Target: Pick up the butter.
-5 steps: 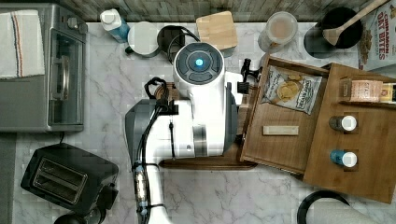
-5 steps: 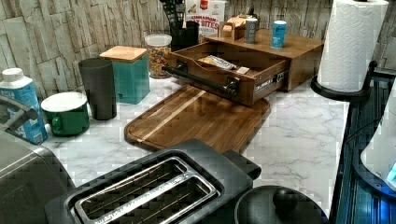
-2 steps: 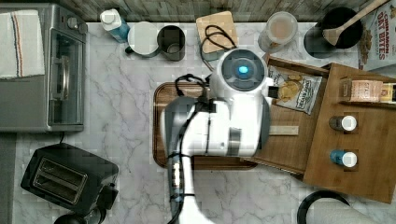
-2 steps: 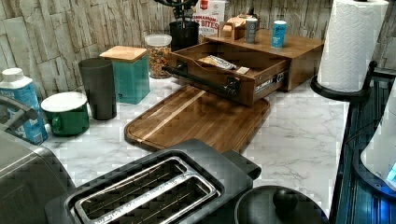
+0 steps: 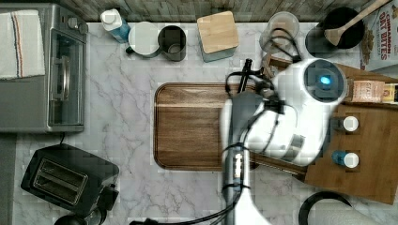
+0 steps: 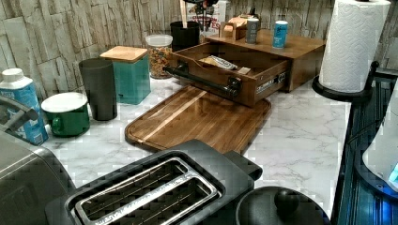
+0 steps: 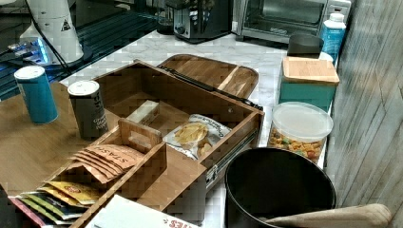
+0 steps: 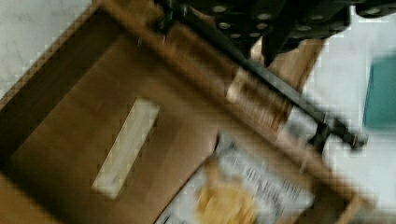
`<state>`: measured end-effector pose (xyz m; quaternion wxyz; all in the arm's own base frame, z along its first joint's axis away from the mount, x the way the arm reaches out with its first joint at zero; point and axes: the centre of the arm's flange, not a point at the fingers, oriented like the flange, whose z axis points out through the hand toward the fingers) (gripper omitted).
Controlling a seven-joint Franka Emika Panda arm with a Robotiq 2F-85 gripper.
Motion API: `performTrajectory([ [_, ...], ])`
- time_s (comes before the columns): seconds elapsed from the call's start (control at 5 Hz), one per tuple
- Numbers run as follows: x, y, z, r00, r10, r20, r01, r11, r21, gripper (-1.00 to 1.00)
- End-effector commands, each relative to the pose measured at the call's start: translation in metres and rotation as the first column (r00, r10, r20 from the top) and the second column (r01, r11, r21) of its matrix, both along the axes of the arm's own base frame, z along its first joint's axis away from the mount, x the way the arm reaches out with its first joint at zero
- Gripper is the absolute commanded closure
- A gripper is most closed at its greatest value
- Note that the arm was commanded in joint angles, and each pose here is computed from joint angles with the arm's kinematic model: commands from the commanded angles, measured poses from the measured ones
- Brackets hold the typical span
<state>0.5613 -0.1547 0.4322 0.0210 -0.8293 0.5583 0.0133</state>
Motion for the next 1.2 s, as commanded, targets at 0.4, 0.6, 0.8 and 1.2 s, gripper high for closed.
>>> performTrajectory([
  [0.4,-0.040,-0.036,-0.035,0.893,-0.448,0.027,0.449,0.893,-0.018,-1.00],
  [0.6,-0.061,-0.043,-0.055,0.914,-0.406,-0.023,0.405,0.914,-0.028,-1.00],
  [0.8,-0.083,-0.060,-0.085,0.964,-0.265,-0.009,0.263,0.961,-0.088,-1.00],
  [1.2,-0.091,-0.101,-0.110,0.982,-0.191,-0.004,0.190,0.976,-0.107,-1.00],
])
